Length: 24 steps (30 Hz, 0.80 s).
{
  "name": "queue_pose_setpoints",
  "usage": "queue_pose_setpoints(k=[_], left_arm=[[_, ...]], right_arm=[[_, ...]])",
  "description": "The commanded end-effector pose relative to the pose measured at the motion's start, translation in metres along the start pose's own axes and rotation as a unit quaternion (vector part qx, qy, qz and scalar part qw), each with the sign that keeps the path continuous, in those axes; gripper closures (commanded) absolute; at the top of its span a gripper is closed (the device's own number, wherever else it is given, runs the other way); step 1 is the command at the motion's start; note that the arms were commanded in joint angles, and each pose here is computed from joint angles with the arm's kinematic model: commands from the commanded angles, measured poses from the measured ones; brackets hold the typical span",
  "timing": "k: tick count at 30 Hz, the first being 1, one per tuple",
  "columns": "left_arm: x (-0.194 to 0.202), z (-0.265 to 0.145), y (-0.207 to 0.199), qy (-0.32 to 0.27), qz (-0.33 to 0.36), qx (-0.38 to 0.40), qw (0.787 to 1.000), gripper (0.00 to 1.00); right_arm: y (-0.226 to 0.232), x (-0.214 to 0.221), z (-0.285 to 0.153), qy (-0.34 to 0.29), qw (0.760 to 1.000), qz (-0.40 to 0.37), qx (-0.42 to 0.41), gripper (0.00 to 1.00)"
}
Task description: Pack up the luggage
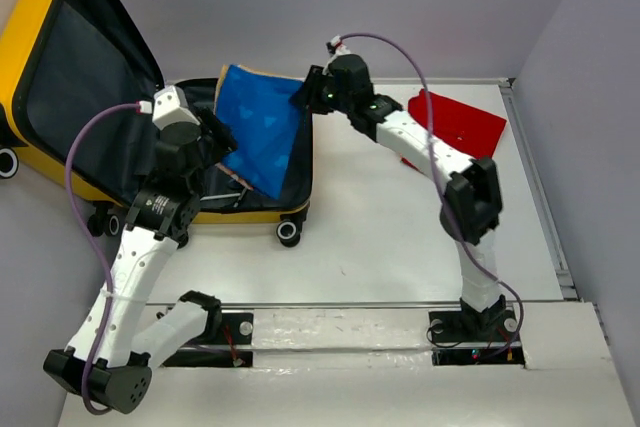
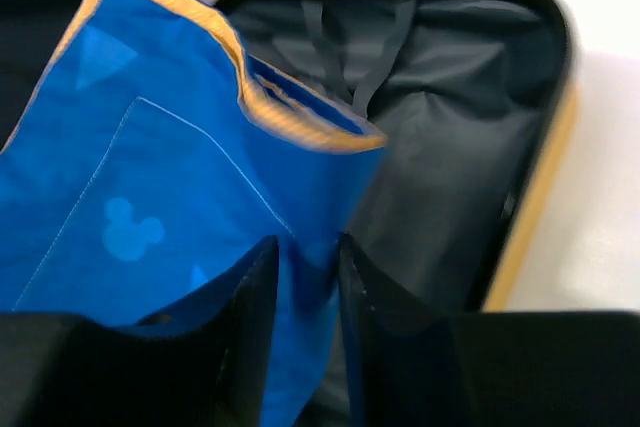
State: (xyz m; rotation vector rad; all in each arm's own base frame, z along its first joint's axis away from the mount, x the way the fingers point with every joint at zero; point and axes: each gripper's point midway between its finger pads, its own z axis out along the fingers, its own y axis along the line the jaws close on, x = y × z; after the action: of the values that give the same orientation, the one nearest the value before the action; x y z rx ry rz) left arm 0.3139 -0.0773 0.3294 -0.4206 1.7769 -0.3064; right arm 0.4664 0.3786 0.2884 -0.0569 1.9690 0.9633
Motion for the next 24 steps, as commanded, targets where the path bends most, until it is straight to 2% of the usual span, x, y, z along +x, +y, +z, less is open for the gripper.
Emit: queue_pose_setpoints(k=[1,2,4,6,8,12,14,15,16,17,19,21,24], left_arm=[[-0.015,0.006,0.059,-0.023,0.037,-0.103,0.994,0.01],[-0.01,0.011,0.069,-0.013,0.04,-0.12,0.992,0.01],[-0.004,0.014,0.081,-0.002,0.041,-0.127,0.991,0.01],[-0.007,0.009,0.08,-0.02,0.038,-0.112,0.993,0.01],[-0.014,0.002,0.074,-0.033,0.032,-0.094,0.995,0.01],[-0.008,-0.003,0.049,-0.019,0.023,-0.021,0.999,0.01],[0.003,-0.005,0.039,-0.007,0.019,0.017,1.0,0.01],[0.011,-0.004,0.037,0.001,0.018,0.028,0.999,0.01],[0.016,-0.007,0.031,0.007,0.018,0.048,0.999,0.01],[0.025,-0.008,0.025,0.016,0.018,0.064,0.998,0.01],[0.035,-0.011,0.014,0.027,0.018,0.09,0.995,0.01],[0.051,-0.015,-0.004,0.046,0.024,0.122,0.991,0.01],[0.065,-0.021,-0.025,0.062,0.025,0.15,0.986,0.01]], right_arm=[[0.011,0.023,0.047,0.041,0.999,0.011,-0.027,0.44],[0.005,0.029,0.053,0.052,0.998,0.005,-0.021,0.27],[-0.006,0.037,0.056,0.067,0.997,-0.033,-0.008,0.21],[-0.014,0.028,0.042,0.054,0.996,-0.069,0.02,0.2],[-0.033,0.028,0.029,0.054,0.994,-0.082,0.05,0.22],[-0.057,-0.015,-0.015,0.013,0.994,-0.081,0.076,0.29],[-0.103,-0.031,-0.043,-0.008,0.99,-0.068,0.121,0.35],[-0.133,-0.017,-0.051,0.006,0.987,-0.057,0.149,0.38],[-0.167,-0.032,-0.069,-0.01,0.981,-0.049,0.19,0.42],[-0.191,-0.032,-0.078,-0.01,0.974,-0.042,0.221,0.51],[-0.255,-0.03,-0.106,-0.009,0.95,-0.033,0.311,0.58],[-0.294,-0.022,-0.118,0.005,0.931,-0.026,0.364,0.59],[-0.347,-0.012,-0.136,0.034,0.901,-0.021,0.432,0.45]])
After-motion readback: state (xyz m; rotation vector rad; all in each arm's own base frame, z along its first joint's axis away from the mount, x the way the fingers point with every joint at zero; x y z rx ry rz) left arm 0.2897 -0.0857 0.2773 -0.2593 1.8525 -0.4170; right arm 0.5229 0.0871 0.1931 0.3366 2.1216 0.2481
